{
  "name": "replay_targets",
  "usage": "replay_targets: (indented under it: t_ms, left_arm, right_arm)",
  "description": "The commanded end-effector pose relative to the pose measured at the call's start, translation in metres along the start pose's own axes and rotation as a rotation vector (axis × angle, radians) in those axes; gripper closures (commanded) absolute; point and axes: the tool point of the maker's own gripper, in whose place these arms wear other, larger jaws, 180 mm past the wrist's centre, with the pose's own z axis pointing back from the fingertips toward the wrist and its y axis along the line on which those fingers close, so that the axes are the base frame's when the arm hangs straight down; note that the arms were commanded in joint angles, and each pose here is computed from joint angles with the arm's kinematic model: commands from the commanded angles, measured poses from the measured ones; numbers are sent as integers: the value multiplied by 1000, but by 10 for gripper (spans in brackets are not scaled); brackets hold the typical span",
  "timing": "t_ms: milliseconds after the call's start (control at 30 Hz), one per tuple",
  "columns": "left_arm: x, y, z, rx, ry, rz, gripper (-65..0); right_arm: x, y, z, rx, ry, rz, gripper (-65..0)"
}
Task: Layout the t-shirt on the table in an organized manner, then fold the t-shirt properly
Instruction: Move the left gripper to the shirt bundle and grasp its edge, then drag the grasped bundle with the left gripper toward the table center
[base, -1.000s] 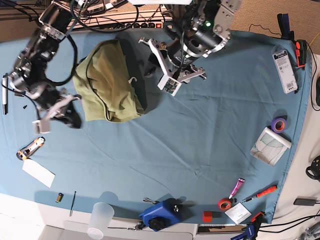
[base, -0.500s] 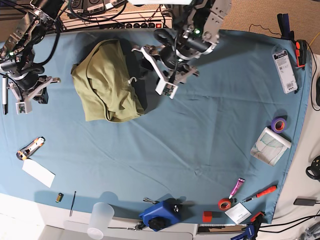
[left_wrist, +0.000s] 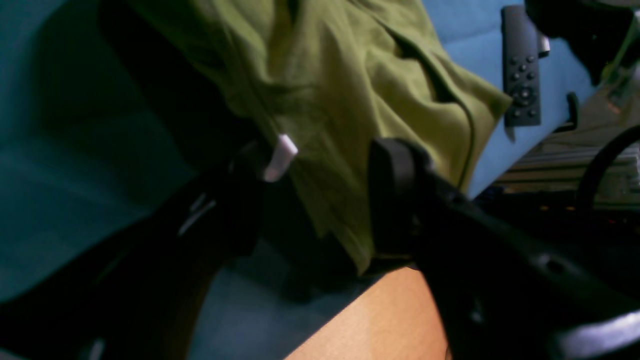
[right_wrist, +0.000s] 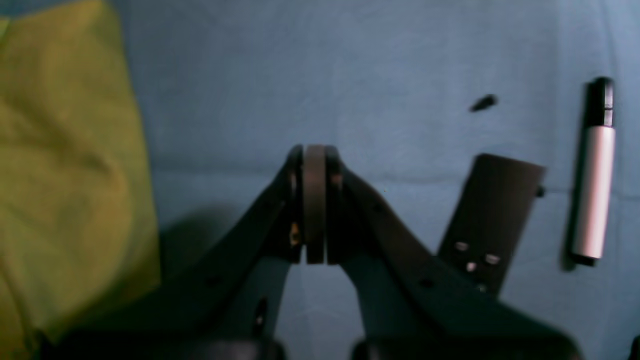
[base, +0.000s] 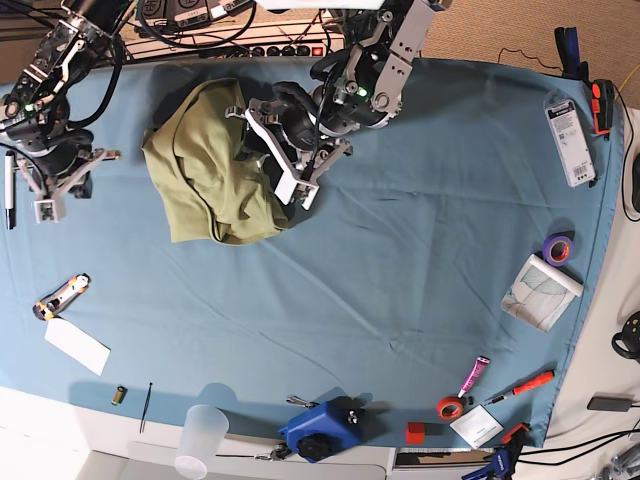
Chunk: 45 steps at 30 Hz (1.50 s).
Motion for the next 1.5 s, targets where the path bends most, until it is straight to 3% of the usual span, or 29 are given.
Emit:
replay_targets:
  t_ms: [0, 100, 200, 333, 400, 600, 767, 1133, 1300, 1467]
  left_arm:
    - [14, -8, 1, -14, -46, -17, -337]
    - [14, -5, 1, 5, -49, -74, -337]
    - [13, -12, 1, -35, -46, -189, -338]
    - [19, -18, 2, -63, -82, -220, -468]
    - [24, -17, 2, -53, -107, -192, -517]
    - [26, 2, 1, 46, -115, -57, -515]
    - [7, 4, -14, 46, -55, 28, -515]
    - [-26, 4, -47, -33, 82, 140, -515]
    - [-20, -21, -45, -171, 68, 151, -515]
    - [-9, -20, -46, -173, 25, 145, -515]
  right_arm:
    - [16, -5, 5, -12, -53, 13, 0]
    - [16, -5, 5, -12, -54, 13, 0]
    - [16, -5, 5, -12, -54, 12, 0]
    - [16, -5, 5, -12, -54, 12, 0]
    - [15, -5, 5, -12, -51, 12, 0]
    - [16, -5, 5, -12, -52, 13, 0]
    - [15, -5, 5, -11, -51, 12, 0]
    - [16, -1, 4, 10, -59, 0, 0]
    - [16, -1, 4, 9, -59, 0, 0]
    - [14, -1, 4, 10, -49, 0, 0]
